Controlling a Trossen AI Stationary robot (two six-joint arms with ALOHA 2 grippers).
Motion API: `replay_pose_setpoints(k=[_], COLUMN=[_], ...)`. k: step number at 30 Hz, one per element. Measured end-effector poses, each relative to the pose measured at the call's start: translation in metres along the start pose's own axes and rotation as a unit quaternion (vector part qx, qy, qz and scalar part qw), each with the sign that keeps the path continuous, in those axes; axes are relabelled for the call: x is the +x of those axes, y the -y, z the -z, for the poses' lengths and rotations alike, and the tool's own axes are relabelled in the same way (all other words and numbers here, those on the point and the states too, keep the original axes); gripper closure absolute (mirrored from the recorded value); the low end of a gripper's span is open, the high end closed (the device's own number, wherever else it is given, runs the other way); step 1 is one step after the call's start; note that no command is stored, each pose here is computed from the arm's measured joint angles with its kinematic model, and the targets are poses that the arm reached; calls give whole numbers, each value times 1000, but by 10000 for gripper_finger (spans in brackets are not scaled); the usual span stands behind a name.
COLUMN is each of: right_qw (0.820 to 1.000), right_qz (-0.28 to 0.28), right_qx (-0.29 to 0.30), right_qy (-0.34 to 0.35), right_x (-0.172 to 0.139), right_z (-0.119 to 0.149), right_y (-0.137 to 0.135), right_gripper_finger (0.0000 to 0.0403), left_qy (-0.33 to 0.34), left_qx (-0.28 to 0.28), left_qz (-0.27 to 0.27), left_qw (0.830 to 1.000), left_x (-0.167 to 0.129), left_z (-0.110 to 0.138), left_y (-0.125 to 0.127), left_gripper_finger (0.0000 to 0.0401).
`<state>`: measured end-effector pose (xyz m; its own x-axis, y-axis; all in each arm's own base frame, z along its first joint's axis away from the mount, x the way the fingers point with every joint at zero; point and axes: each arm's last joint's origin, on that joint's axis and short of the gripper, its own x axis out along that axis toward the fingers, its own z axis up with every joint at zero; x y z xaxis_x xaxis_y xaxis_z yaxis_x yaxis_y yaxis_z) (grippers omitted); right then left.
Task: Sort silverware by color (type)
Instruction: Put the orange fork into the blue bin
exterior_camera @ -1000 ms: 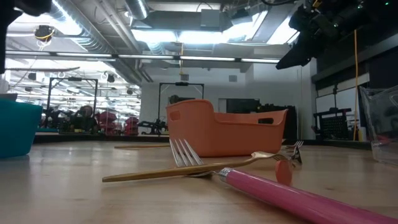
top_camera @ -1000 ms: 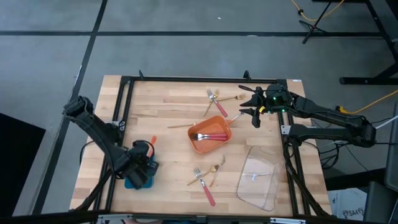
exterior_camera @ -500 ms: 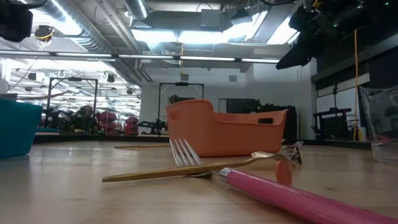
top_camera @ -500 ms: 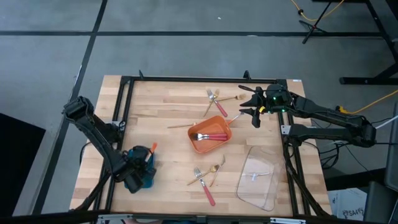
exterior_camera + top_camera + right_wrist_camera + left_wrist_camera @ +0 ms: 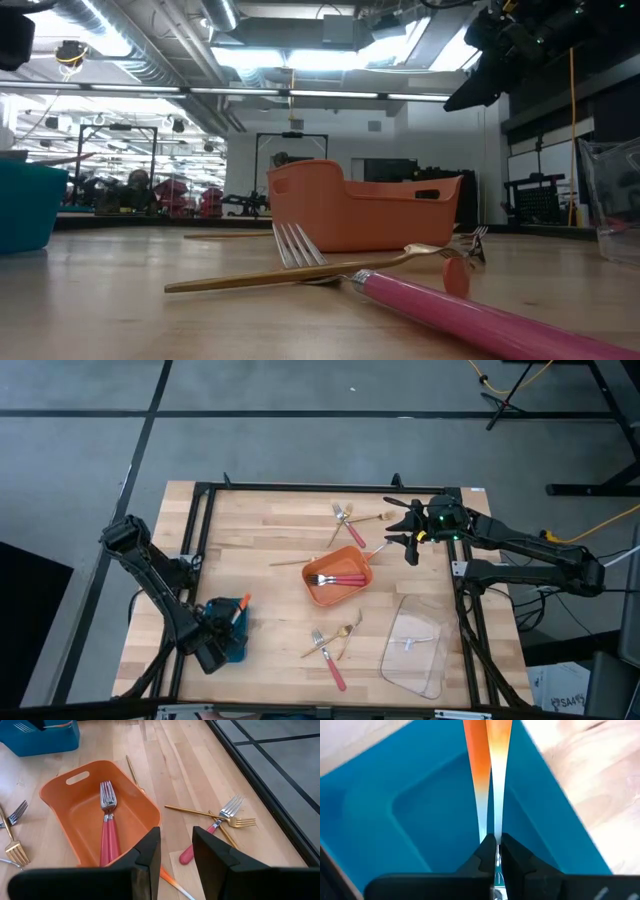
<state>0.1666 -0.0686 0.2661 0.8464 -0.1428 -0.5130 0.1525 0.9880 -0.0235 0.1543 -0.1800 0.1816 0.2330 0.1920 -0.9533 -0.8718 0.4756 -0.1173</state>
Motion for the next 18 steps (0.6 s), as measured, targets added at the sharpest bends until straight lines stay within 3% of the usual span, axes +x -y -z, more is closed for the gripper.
replay_pose_setpoints(k=[8, 18], right_qw=[1000, 1000], right_qz=[0, 0], right_qx=[0, 0], right_qy=[0, 0], right_x=[0, 0], right_z=[0, 0], right_y=[0, 0], right_gripper_finger=[301, 301], left_qy=[-41, -46], left_qx=[-1, -1], left_qz=[-15, -16], left_qw=[999, 999], left_x=[0, 0], left_z=[2, 3], left_y=[0, 0], left_gripper_finger=[394, 376])
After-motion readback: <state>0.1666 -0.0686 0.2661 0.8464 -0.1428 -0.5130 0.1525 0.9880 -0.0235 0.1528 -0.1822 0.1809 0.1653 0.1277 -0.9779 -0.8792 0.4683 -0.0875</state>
